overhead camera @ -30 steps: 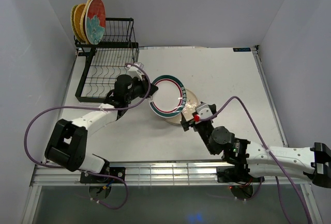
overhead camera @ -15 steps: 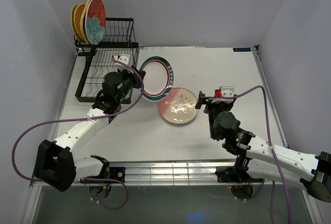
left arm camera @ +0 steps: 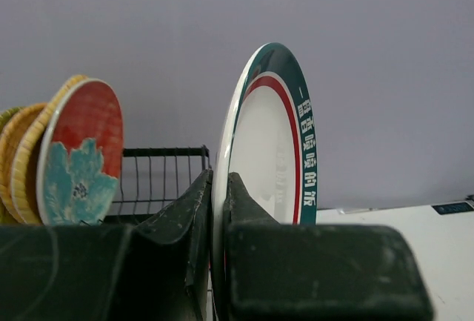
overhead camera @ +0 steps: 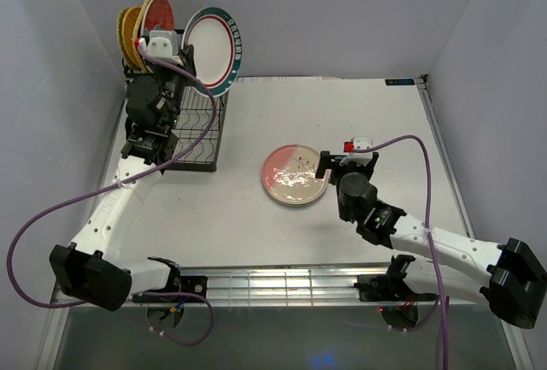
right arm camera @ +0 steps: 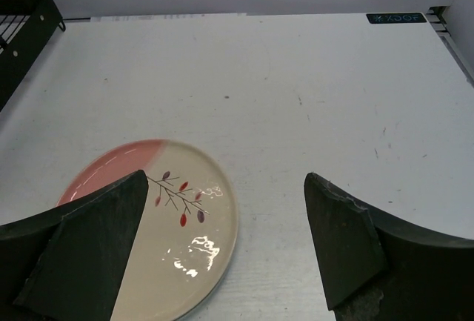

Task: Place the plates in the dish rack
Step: Insert the plate into the dish rack.

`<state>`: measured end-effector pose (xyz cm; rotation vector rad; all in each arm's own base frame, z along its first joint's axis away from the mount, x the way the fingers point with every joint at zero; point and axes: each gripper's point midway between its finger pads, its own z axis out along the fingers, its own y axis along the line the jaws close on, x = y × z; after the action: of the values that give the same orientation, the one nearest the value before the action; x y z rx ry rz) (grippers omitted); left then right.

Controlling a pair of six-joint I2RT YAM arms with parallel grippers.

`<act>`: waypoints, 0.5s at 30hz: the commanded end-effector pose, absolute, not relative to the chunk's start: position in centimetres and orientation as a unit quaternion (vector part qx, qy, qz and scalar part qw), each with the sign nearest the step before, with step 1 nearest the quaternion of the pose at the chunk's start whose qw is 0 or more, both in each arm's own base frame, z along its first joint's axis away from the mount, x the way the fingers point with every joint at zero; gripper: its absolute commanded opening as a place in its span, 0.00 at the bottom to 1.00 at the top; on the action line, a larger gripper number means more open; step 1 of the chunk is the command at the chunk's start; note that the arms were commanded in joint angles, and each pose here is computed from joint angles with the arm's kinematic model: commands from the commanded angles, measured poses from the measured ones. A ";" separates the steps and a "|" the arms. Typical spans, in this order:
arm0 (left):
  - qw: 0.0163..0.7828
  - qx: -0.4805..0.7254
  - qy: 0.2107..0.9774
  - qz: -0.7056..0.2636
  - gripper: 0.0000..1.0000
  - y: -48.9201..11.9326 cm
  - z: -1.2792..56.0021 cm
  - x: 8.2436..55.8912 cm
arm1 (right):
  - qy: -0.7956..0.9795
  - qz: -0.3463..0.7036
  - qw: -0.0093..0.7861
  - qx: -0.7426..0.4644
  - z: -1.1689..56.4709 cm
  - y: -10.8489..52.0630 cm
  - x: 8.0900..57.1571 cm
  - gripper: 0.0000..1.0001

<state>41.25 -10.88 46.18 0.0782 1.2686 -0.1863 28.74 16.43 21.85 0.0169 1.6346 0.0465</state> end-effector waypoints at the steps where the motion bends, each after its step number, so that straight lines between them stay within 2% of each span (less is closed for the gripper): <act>1: 0.828 0.033 0.558 -0.039 0.00 -8.7 50.1 41.9 | 0.720 0.062 0.690 0.023 22.7 17.1 28.7 0.91; 15: 0.859 0.063 0.494 0.121 0.00 -5.3 54.0 45.1 | 0.709 0.083 0.700 0.029 23.6 16.0 27.7 0.91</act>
<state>46.92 -6.91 47.84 0.1667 1.2171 0.1601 27.68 16.10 22.90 0.0283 1.6033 0.1500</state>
